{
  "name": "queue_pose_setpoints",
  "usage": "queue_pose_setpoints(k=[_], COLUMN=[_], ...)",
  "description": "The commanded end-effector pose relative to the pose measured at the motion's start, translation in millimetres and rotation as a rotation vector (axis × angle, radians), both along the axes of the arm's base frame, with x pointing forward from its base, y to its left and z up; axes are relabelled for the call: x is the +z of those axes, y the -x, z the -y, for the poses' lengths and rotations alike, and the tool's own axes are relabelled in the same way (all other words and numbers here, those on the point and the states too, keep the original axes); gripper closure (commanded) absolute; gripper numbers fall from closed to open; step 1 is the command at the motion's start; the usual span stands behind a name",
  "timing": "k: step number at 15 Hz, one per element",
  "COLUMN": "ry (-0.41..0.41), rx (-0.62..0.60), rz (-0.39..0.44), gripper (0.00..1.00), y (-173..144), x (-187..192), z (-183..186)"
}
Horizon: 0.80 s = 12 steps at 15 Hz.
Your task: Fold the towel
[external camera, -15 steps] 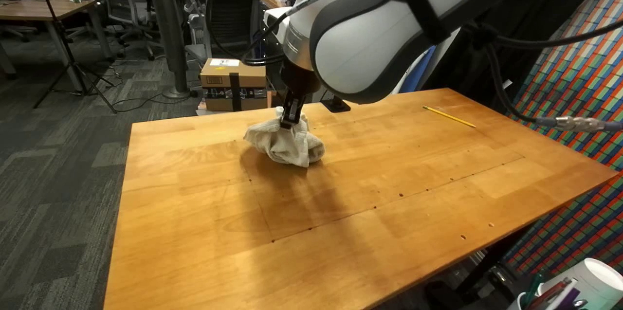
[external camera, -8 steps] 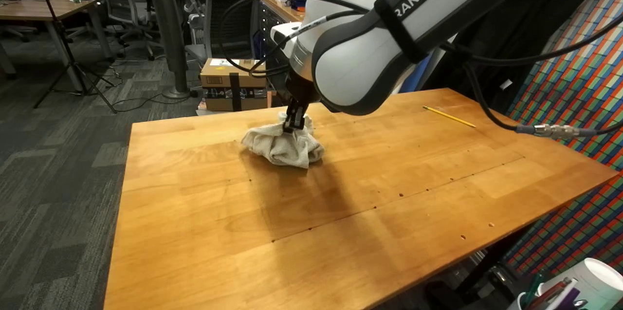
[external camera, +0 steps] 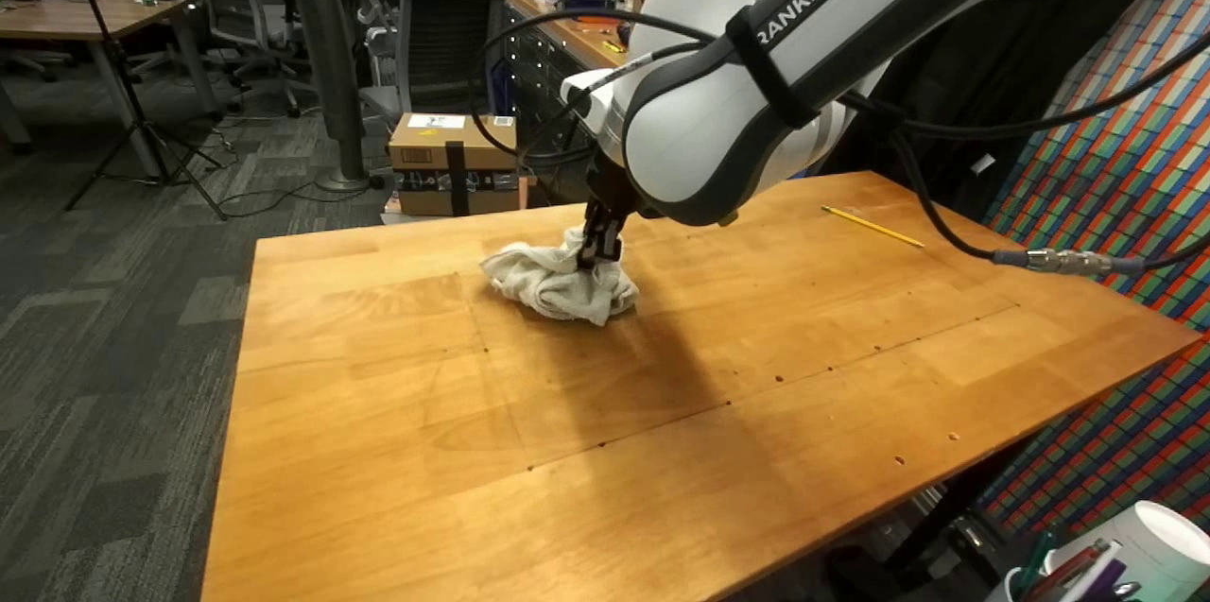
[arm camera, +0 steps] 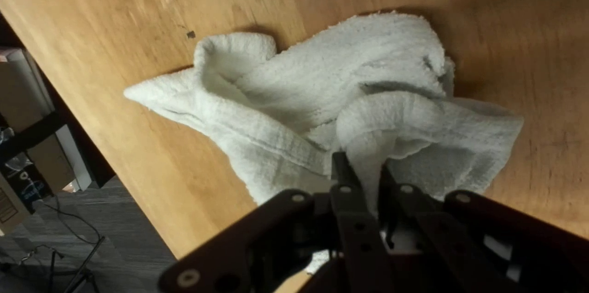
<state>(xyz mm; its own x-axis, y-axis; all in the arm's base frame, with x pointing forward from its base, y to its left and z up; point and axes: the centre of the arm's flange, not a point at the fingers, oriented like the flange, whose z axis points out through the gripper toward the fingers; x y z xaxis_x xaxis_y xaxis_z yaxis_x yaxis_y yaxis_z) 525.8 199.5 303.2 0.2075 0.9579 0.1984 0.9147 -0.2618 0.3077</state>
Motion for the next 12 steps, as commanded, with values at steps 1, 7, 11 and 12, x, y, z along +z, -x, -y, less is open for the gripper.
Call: queue_pose_setpoints(k=[1, 7, 11, 12], ry=[-0.004, 0.001, 0.009, 0.011], rx=[0.018, 0.000, -0.072, -0.106], rz=[-0.013, -0.017, 0.017, 0.031], gripper=[0.57, 0.13, 0.00, 0.00], y=[8.3, 15.3, 16.4, 19.1], x=[-8.7, -5.1, 18.8, 27.2], z=[7.8, 7.7, 25.2, 34.0])
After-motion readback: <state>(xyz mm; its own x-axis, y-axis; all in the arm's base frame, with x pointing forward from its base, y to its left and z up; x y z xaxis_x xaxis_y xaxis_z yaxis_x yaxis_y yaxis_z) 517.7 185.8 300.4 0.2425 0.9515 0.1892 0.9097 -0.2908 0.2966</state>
